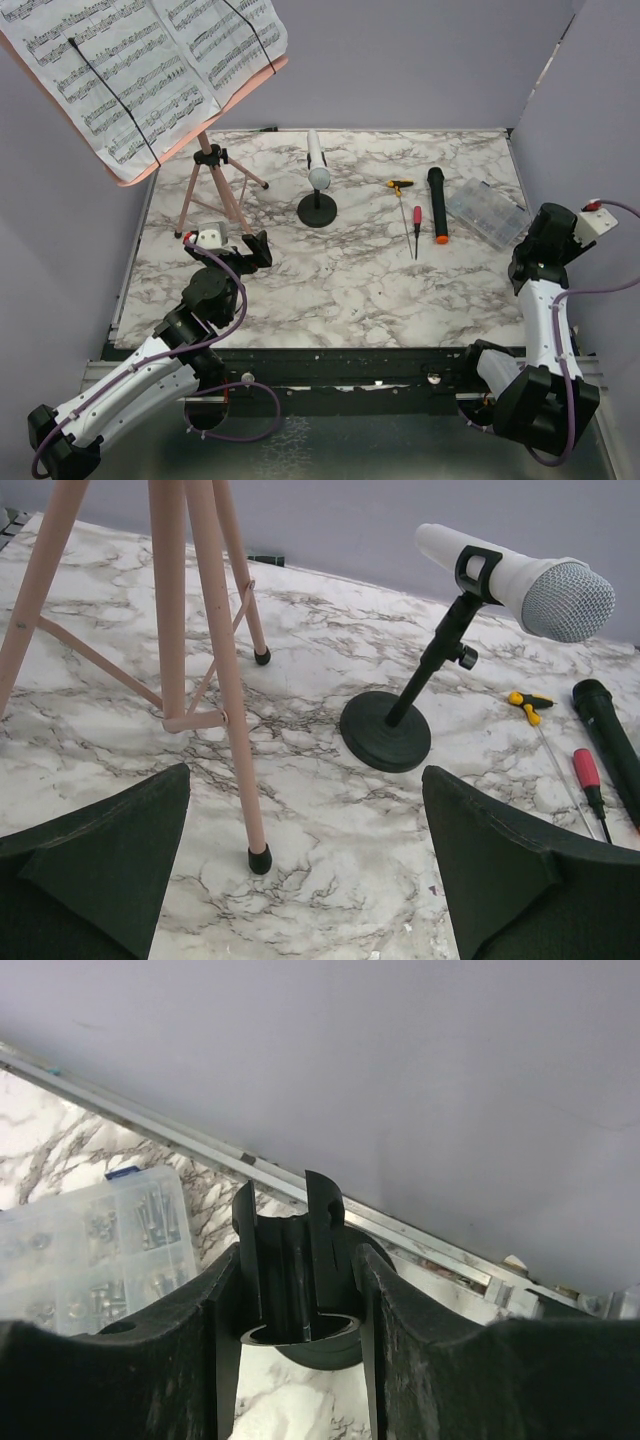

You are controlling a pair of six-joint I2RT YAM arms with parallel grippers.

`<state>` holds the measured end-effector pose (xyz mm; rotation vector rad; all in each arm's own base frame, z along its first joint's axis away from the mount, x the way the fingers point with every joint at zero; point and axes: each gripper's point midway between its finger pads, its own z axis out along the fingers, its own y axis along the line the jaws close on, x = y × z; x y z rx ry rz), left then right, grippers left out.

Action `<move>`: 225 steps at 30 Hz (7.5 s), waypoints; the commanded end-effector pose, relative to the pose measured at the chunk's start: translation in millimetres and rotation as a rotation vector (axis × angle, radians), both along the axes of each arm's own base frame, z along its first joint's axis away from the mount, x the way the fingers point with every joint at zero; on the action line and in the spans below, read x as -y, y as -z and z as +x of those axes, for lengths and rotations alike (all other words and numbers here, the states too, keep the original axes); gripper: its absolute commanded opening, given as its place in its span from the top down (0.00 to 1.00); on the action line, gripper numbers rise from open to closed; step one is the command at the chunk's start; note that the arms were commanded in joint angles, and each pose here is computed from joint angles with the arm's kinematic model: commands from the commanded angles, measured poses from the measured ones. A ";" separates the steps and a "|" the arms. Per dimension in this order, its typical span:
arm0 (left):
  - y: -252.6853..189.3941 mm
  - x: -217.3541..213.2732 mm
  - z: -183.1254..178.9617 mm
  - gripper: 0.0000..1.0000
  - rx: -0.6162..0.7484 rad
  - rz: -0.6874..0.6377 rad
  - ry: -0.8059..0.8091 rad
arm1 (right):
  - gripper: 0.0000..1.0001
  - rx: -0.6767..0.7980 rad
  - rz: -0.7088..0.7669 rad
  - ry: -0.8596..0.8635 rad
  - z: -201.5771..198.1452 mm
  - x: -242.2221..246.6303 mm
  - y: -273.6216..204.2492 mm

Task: Pack up the instrument practice props

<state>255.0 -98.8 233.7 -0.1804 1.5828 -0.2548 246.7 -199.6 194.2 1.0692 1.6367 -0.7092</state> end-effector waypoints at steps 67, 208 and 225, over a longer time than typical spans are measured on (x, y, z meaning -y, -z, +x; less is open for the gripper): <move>28.8 13.2 10.4 0.01 -0.073 0.234 0.069 | 0.00 0.226 -0.081 -1.473 144.3 -505.4 -139.6; 113.1 52.6 74.9 1.00 -0.094 0.102 -0.032 | 0.99 -0.085 0.009 -2.129 -36.6 -465.6 -65.6; 119.9 18.4 65.1 1.00 -0.106 0.121 -0.130 | 0.99 -0.095 0.007 -2.137 -47.7 -455.6 -65.4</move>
